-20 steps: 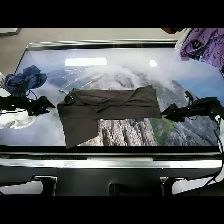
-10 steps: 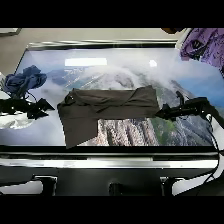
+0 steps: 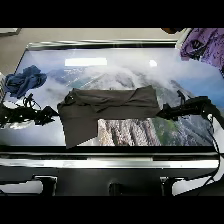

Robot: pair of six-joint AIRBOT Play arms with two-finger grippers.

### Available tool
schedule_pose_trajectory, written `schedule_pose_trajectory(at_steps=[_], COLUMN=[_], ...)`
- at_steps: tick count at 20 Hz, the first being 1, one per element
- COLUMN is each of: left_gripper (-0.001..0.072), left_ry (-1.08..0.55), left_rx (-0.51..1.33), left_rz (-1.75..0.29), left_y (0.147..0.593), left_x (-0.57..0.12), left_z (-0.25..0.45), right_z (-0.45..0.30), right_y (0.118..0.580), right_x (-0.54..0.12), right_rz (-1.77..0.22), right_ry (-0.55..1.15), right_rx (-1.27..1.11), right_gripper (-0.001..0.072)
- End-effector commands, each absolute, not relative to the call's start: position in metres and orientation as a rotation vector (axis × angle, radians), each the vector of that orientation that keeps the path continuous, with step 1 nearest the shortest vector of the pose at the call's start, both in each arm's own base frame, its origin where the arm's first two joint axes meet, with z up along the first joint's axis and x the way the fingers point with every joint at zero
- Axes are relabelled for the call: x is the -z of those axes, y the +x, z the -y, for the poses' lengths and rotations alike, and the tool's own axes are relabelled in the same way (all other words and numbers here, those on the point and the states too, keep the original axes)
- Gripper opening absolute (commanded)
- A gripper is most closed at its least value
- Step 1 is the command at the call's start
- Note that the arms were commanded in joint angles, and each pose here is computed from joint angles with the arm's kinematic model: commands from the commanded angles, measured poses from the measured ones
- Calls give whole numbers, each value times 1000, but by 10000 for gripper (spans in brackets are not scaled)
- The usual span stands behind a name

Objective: Fold the clothes and pants, and hang the long-sleeved shirts on hangers.

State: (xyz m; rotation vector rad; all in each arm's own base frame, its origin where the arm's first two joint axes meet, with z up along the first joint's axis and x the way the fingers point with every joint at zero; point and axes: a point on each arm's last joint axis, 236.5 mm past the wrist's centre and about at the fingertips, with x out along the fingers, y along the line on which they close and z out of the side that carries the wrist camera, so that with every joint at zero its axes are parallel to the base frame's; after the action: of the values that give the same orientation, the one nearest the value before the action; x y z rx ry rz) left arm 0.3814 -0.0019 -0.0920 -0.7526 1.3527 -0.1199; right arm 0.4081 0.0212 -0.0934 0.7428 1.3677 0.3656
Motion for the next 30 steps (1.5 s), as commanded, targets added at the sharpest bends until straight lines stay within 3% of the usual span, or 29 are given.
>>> schedule_pose_trajectory(at_steps=[1,7,8,9,10,11,12,15,18,22,24,27,30], left_gripper=[534,519,481,360,163,47,20,17,15,15,15,15,16], left_ry=[-769,-741,-732,-733,-735,-743,-748,-743,-691,-504,-374,-230,-172], left_rx=[146,214,236,249,267,280,283,292,331,391,366,274,182], left_rz=[-1331,-1404,-1420,-1433,-1443,-1447,-1447,-1407,-1261,-910,-703,-416,-292], left_y=[389,381,377,374,371,370,369,381,424,496,505,472,401], left_x=[103,120,119,118,117,115,113,100,40,-134,-240,-379,-435], left_z=[10,39,45,49,51,53,54,53,52,45,34,16,9], right_z=[-23,-25,-26,-26,-27,-28,-28,-32,-48,-62,-55,-38,-31], right_y=[410,408,407,405,404,403,403,407,432,486,490,443,353], right_x=[81,66,64,62,60,58,55,34,-15,-154,-250,-388,-466], right_rz=[-1351,-1343,-1346,-1349,-1353,-1351,-1347,-1303,-1169,-884,-692,-415,-235], right_ry=[756,750,754,754,759,756,754,729,601,370,274,142,77], right_rx=[-362,-374,-374,-379,-381,-385,-387,-392,-429,-424,-386,-291,-204], right_gripper=[38,38,38,38,38,38,37,36,36,36,36,35,35])
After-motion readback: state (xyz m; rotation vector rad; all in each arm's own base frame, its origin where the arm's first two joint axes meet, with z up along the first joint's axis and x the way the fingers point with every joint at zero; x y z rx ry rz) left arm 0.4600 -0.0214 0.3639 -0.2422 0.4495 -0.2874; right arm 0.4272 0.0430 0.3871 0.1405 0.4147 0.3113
